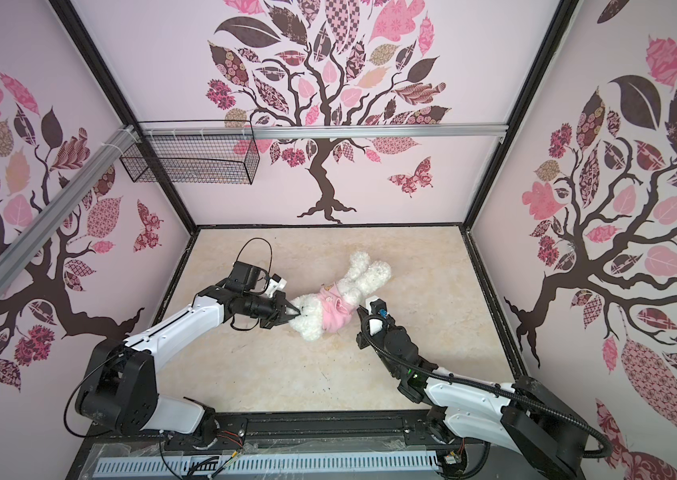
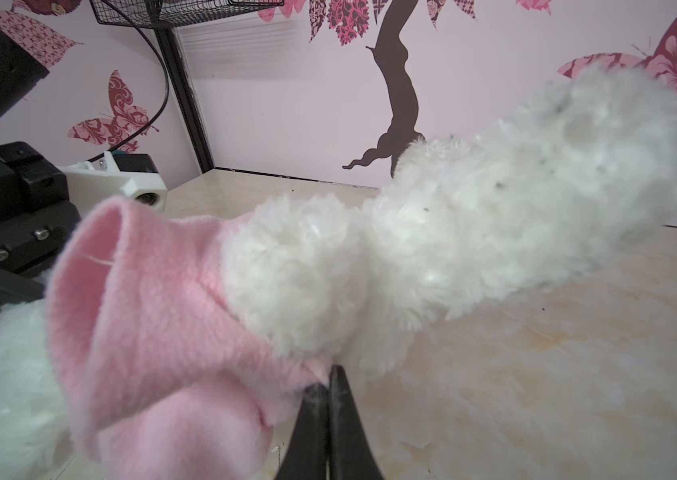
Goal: Dress the teddy bear
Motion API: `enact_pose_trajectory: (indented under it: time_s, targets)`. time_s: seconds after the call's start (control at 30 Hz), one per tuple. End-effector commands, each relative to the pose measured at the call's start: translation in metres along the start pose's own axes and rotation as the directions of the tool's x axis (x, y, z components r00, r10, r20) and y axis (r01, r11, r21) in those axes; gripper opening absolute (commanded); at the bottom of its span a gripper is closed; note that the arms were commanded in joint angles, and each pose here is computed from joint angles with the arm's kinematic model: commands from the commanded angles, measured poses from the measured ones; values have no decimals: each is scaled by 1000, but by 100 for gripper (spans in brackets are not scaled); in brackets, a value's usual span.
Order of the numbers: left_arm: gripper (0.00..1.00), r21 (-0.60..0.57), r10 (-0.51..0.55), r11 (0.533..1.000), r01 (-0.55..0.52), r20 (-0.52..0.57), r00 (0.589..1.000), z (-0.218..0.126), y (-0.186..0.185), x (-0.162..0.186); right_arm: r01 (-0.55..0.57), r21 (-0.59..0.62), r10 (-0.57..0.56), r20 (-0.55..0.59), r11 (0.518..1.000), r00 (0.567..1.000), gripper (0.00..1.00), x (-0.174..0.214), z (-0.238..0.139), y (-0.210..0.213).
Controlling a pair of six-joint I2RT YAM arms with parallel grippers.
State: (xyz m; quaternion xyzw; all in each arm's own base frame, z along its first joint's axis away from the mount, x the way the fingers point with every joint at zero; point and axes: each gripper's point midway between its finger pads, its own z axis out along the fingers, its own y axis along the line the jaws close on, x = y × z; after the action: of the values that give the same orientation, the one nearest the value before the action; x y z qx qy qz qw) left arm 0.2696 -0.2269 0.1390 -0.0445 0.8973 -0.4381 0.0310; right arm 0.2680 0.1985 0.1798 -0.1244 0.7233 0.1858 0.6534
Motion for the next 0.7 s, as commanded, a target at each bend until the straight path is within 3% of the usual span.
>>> enact_pose_trajectory:
  time_s: [0.0, 0.17, 0.43, 0.67]
  targets:
    - [0, -263, -10, 964, 28, 70, 998, -8, 54, -10, -98, 234, 65, 146, 967, 987, 0, -41, -8, -44]
    - [0, -378, 58, 925, -35, 50, 997, -10, 68, -5, -129, 307, 92, 130, 943, 987, 0, -35, -8, -64]
    - [0, -487, 151, 864, -126, 12, 988, -13, 80, -1, -266, 342, 264, 54, 901, 963, 0, -18, -2, -101]
    - [0, -434, 185, 887, -160, 16, 983, -13, 63, -2, -360, 325, 387, -19, 874, 922, 0, 8, -2, -121]
